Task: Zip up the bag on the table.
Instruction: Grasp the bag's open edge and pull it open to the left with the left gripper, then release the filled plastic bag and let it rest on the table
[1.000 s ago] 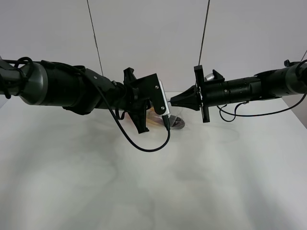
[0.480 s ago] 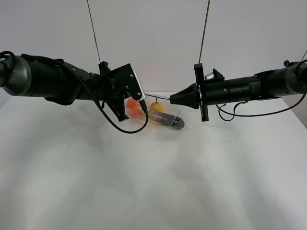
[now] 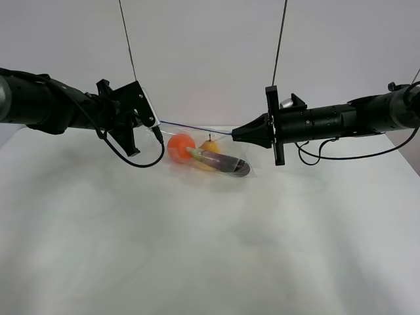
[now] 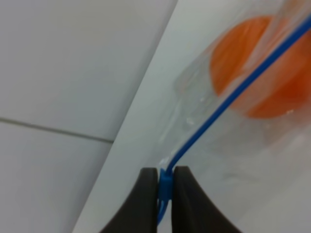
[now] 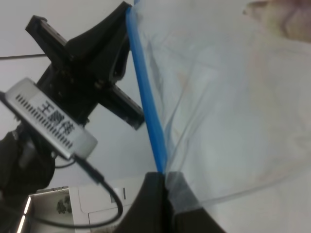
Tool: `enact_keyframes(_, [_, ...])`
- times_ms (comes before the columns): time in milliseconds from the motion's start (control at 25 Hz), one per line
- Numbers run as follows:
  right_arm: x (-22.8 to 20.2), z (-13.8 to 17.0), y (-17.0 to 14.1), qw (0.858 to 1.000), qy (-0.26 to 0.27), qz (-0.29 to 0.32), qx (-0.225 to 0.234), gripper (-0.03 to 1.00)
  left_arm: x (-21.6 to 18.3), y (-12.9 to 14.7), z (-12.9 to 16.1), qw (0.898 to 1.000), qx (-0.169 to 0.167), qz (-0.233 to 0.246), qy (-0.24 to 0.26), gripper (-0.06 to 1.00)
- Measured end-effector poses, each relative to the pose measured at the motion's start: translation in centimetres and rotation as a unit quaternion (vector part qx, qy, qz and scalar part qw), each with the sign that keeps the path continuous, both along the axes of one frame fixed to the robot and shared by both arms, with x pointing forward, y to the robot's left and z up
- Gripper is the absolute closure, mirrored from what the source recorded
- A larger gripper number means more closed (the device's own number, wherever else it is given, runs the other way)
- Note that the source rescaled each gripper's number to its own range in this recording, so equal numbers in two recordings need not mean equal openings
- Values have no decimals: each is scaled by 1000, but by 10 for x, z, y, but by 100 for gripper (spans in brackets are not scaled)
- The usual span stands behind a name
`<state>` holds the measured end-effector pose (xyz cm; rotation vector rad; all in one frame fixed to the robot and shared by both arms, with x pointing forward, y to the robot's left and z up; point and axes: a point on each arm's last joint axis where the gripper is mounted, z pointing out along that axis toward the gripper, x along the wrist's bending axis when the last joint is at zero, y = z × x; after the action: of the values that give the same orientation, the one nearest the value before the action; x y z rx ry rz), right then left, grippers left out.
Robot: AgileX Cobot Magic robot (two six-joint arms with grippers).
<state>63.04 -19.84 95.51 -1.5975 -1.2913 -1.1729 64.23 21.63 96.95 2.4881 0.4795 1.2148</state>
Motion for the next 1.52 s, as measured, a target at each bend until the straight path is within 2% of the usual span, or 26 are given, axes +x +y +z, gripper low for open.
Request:
enact_keyframes(400, [0, 0, 0, 1000, 0, 0, 0, 97, 6, 40, 0, 999, 4, 49, -2, 86])
enact_keyframes(760, [0, 0, 1, 1000, -1, 2, -1, 97, 5, 45, -2, 999, -12, 37, 17, 84])
enact_keyframes(840, [-1, 0, 1, 1000, -1, 4, -3, 97, 5, 47, -2, 999, -19, 44, 18, 72])
enact_keyframes(960, [-1, -1, 0, 1000, -1, 6, -5, 97, 6, 51, -2, 997, -36, 70, 15, 37])
enact_keyframes(1000, [-1, -1, 0, 1000, -1, 6, -5, 97, 7, 53, -2, 996, -43, 81, 15, 29])
enact_keyframes(1080, [-1, -1, 0, 1000, -1, 6, -5, 97, 8, 58, -3, 993, -52, 101, 13, 19])
enact_keyframes(1160, [-1, -1, 0, 1000, -1, 6, -5, 97, 9, 67, -8, 990, -65, 126, 18, 15])
enact_keyframes(1240, [-1, -1, 0, 1000, -1, 7, -5, 97, 10, 82, -14, 981, -92, 168, 25, 14])
enact_keyframes(1320, [-1, -1, 0, 1000, -1, 7, -5, 97, 11, 93, -15, 964, -143, 223, 27, 13])
enact_keyframes(1440, [-1, -1, 0, 1000, -1, 7, -5, 97, 10, 101, -16, 922, -238, 303, 32, 14])
enact_keyframes(1520, [-1, -1, 0, 1000, -1, 7, -5, 97, 10, 100, -16, 899, -284, 331, 38, 14])
